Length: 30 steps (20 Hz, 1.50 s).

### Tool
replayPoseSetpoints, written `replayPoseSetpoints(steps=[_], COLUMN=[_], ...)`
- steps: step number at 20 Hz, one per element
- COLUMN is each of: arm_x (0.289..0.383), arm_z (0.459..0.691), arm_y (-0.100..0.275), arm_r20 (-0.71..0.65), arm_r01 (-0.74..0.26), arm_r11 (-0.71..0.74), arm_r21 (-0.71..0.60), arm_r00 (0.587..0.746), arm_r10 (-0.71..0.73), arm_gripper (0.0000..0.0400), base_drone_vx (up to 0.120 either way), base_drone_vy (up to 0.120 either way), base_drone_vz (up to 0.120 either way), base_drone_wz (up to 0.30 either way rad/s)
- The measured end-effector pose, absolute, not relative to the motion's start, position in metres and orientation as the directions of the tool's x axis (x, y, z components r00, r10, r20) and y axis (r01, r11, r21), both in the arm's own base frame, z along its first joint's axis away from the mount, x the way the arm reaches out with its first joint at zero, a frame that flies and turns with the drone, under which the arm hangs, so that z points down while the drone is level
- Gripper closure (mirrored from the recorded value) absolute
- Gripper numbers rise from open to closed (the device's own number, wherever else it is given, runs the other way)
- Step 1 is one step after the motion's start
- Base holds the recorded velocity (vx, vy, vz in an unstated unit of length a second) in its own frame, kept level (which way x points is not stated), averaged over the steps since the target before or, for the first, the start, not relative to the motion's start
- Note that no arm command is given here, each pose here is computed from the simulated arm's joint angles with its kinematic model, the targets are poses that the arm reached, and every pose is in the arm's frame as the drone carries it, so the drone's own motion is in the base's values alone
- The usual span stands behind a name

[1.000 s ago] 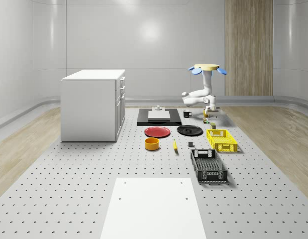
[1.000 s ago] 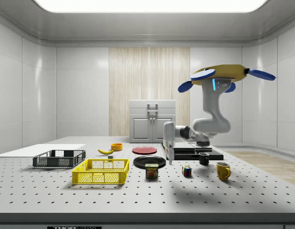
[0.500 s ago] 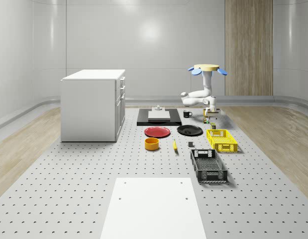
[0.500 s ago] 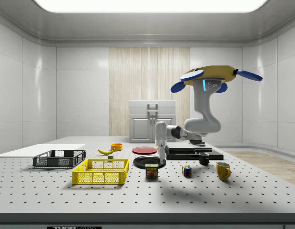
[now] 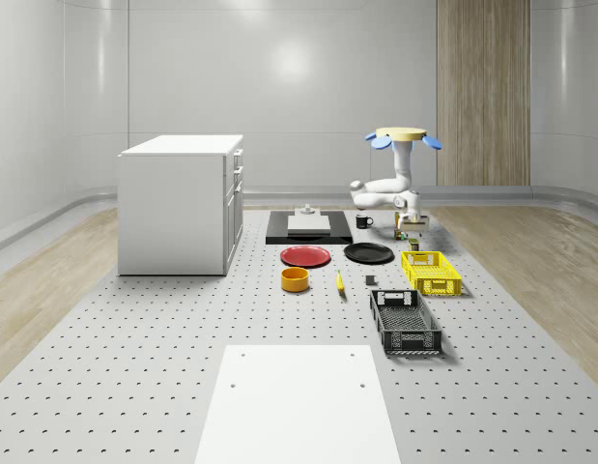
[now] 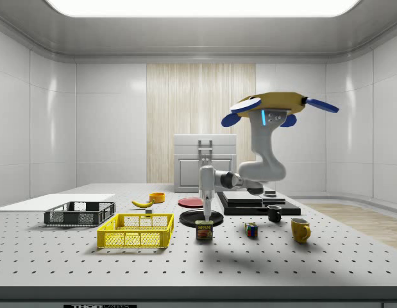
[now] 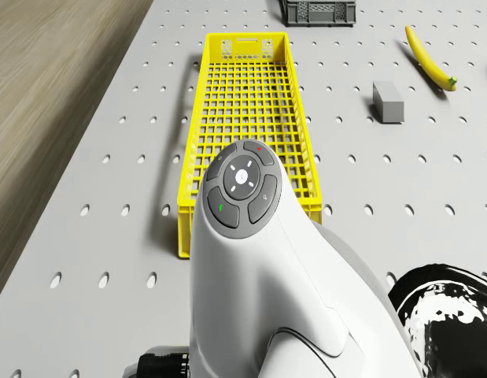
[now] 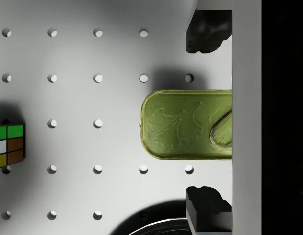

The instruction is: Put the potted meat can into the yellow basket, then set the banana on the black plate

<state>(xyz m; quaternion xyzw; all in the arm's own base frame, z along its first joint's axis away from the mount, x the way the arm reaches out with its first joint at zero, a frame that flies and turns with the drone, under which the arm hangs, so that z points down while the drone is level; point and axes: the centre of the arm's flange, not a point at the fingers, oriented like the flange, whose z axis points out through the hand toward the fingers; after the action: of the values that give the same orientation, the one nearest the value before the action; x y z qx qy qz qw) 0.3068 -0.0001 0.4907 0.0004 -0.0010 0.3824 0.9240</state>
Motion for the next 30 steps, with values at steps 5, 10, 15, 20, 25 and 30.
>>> replayPoseSetpoints(steps=[5,10,15,20,25,30], arm_x=[0.3068,0.3068,0.3068,0.3068,0.3068,0.3068], arm_z=[0.491,0.494,0.509,0.523,0.533,0.538], arm_y=[0.000,0.000,0.000,0.000,0.000,0.000], arm_r20=[0.002,0.002,0.002,0.002,0.002,0.002], arm_r01=[-0.707,-0.707,-0.707,-0.707,-0.707,-0.707], arm_r11=[0.707,0.707,0.707,0.707,0.707,0.707], arm_r21=[0.000,0.000,0.000,0.000,0.000,0.000], arm_r00=[0.707,0.707,0.707,0.707,0.707,0.707], arm_r10=[0.707,0.707,0.707,0.707,0.707,0.707], arm_gripper=[0.0000,0.0000,0.0000,0.0000,0.0000,0.0000], base_drone_vx=[0.064,0.000,0.000,0.000,0.000,0.000], base_drone_vy=[-0.016,0.000,0.000,0.000,0.000,0.000], base_drone_vz=[0.000,0.000,0.000,0.000,0.000,0.000], base_drone_wz=[0.000,0.000,0.000,0.000,0.000,0.000])
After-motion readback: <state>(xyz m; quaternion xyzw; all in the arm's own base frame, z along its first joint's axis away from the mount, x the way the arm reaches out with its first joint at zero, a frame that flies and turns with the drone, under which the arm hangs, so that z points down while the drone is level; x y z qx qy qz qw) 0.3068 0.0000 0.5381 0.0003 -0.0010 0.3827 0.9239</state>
